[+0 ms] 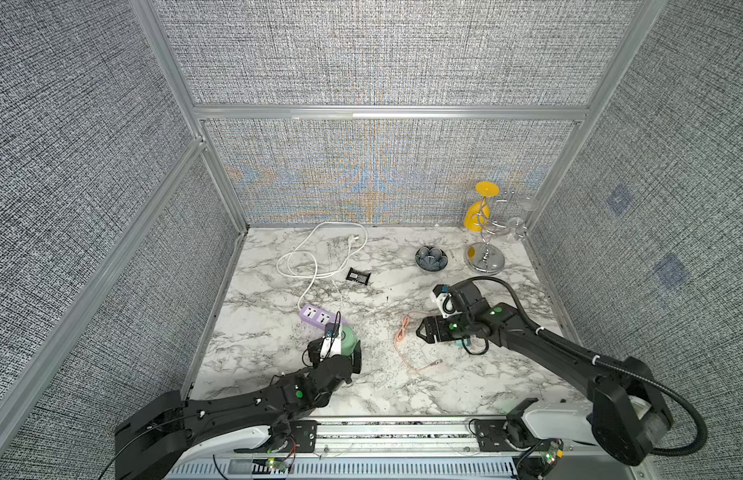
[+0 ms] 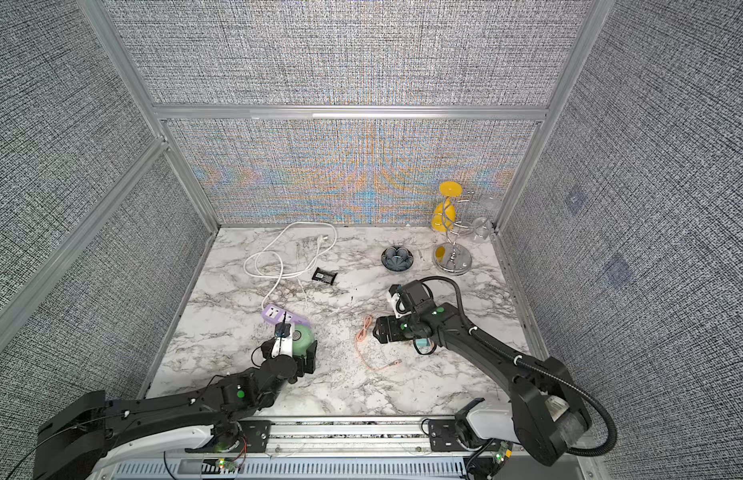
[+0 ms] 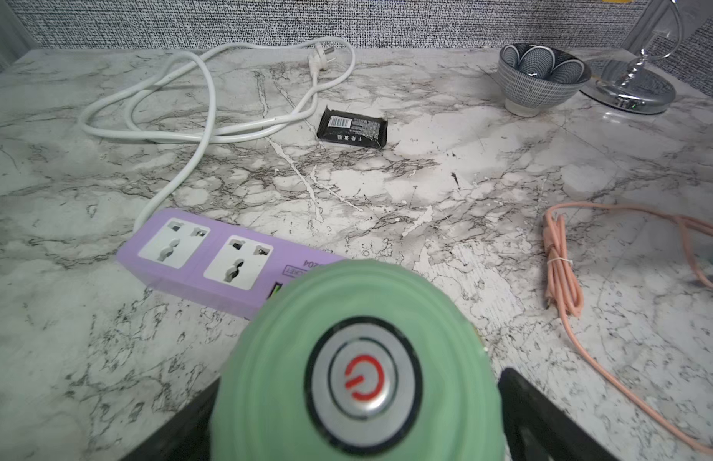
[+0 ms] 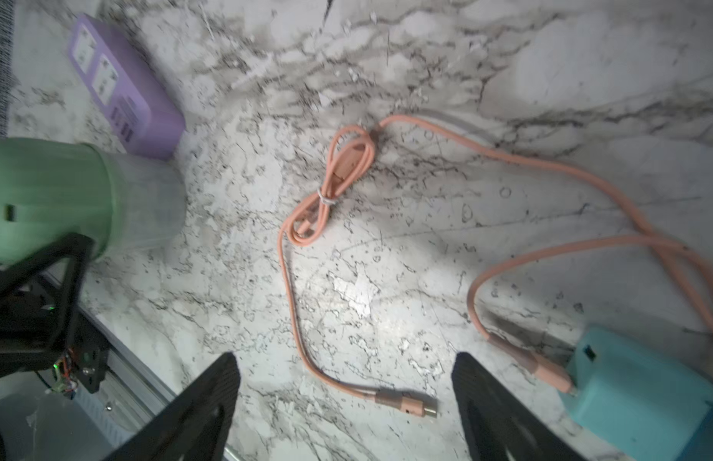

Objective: Charge the cordless meat grinders
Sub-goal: Pick up the charging cable from the center of the board.

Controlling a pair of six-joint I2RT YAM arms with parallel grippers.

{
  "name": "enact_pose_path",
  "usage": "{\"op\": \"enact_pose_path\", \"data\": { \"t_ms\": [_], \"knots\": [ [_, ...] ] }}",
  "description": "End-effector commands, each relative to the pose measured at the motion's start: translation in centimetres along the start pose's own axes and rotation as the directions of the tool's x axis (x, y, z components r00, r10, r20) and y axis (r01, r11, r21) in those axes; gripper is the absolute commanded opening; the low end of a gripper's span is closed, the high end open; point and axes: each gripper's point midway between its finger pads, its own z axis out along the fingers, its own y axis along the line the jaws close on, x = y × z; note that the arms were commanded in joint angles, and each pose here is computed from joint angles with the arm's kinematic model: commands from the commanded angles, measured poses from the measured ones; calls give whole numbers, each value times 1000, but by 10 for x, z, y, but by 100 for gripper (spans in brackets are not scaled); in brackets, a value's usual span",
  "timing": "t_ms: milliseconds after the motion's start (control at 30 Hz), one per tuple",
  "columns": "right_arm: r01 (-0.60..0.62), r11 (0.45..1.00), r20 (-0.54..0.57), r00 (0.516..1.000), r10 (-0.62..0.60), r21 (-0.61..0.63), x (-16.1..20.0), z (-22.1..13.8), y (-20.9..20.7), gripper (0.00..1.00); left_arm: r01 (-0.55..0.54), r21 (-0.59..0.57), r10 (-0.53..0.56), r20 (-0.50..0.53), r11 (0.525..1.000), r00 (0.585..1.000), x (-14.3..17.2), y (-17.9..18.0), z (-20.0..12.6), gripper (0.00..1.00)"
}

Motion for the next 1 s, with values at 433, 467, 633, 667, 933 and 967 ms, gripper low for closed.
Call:
{"op": "enact_pose_path", "data": {
  "t_ms": [433, 467, 633, 667, 933, 967],
  "knots": [
    [-28, 999, -191, 981, 23, -25, 50, 39, 1, 86, -23, 69, 23, 0, 997, 1000, -30, 13, -44, 99],
    [-31, 999, -197, 980, 26, -26, 54, 40, 1, 86, -31, 69, 31, 2, 997, 1000, -35, 11, -45, 99],
    [-32, 999, -230, 973, 27, -20, 70, 42, 2, 86, -81, 77, 81, 2, 994, 997, -67, -4, -52, 99],
    [-31, 999, -236, 971, 26, -17, 73, 41, 3, 86, -93, 85, 93, -5, 992, 996, -72, -9, -52, 99],
    [11, 999, -282, 960, 0, 37, 103, 32, 13, 80, -84, 181, 90, -25, 980, 996, -95, -43, -54, 99],
    [20, 999, -285, 959, -6, 46, 105, 30, 14, 77, -77, 196, 83, -23, 978, 996, -97, -46, -55, 99]
  ]
}}
